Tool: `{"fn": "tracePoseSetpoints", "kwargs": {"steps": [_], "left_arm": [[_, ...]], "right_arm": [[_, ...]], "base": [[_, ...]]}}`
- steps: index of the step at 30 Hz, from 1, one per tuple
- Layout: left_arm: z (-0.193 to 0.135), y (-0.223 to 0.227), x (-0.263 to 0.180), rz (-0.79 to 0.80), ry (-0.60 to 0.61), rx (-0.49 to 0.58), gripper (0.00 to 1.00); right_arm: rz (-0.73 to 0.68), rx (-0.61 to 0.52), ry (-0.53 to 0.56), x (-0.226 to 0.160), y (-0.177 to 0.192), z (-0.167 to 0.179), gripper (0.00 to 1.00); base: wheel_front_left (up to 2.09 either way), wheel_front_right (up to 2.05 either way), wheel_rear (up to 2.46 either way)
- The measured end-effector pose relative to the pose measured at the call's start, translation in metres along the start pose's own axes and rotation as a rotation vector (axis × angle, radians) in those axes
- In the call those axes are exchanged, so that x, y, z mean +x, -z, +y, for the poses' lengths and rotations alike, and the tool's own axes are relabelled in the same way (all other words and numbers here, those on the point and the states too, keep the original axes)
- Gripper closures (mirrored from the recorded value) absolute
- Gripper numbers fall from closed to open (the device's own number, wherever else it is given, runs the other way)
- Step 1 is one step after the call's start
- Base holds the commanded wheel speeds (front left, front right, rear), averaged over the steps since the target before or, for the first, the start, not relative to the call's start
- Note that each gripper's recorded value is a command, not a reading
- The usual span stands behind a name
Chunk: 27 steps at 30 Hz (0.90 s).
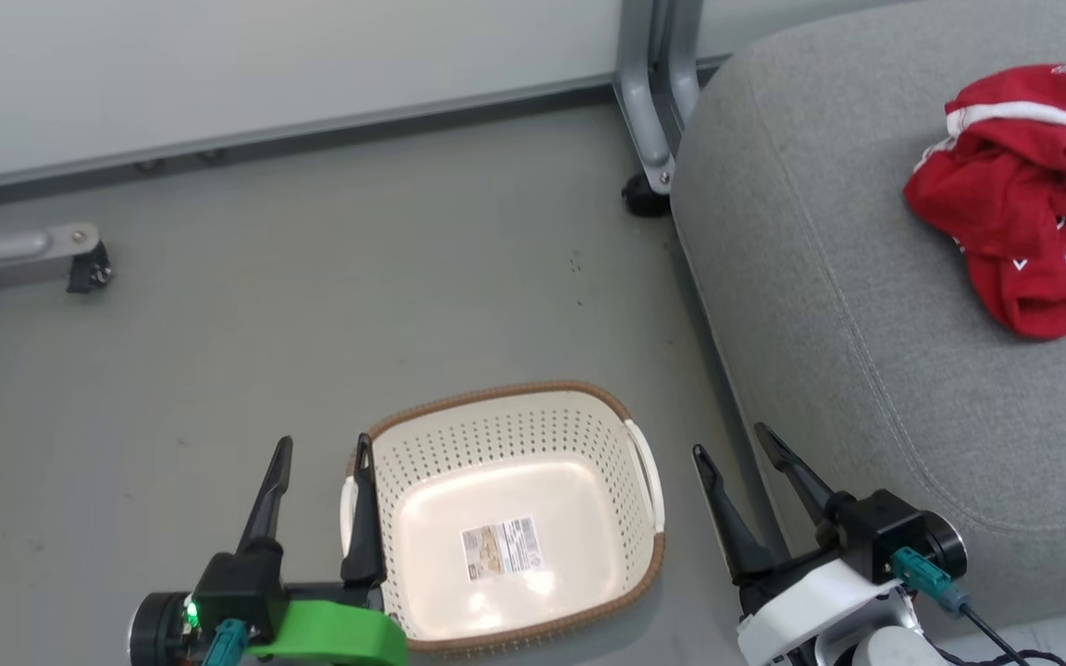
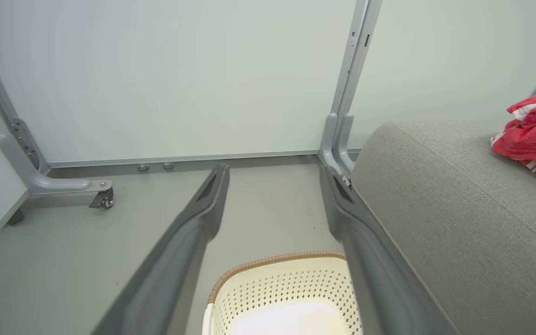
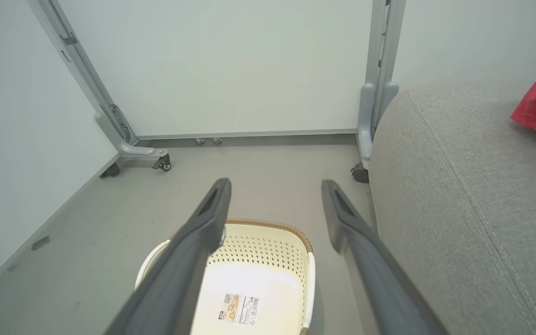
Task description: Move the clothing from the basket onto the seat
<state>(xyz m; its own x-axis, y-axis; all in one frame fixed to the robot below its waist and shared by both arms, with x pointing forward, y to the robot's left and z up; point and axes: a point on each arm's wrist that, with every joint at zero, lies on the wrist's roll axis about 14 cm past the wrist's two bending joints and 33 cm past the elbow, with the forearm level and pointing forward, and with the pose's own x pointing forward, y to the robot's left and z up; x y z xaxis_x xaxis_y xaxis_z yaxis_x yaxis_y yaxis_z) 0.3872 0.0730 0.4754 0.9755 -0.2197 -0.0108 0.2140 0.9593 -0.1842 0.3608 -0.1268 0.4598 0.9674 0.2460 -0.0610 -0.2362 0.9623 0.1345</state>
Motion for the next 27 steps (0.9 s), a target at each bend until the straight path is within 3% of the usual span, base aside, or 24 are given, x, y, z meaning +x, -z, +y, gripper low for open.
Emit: {"fn": "tracePoseSetpoints", "kwargs": {"steps": [5,13,27], "left_arm": [[0.025,-0.029,-0.029,-0.082,-0.085,0.056,0.00],[0.048,-0.058,-0.073,-0.173,-0.176,0.102,0.00],[0.047,-0.047,-0.095,-0.144,-0.174,0.134,0.00]], "right_arm": [[-0.102,-0.034,-0.043,-0.008,-0.032,0.017,0.00],[-0.226,-0.090,-0.033,-0.026,-0.070,0.016,0.00],[-0.233,-0.079,0.069,-0.054,-0.067,-0.011,0.00]], "base": [[0.00,0.00,0.00],[0.00,0.00,0.00],[0.00,0.00,0.00]]}}
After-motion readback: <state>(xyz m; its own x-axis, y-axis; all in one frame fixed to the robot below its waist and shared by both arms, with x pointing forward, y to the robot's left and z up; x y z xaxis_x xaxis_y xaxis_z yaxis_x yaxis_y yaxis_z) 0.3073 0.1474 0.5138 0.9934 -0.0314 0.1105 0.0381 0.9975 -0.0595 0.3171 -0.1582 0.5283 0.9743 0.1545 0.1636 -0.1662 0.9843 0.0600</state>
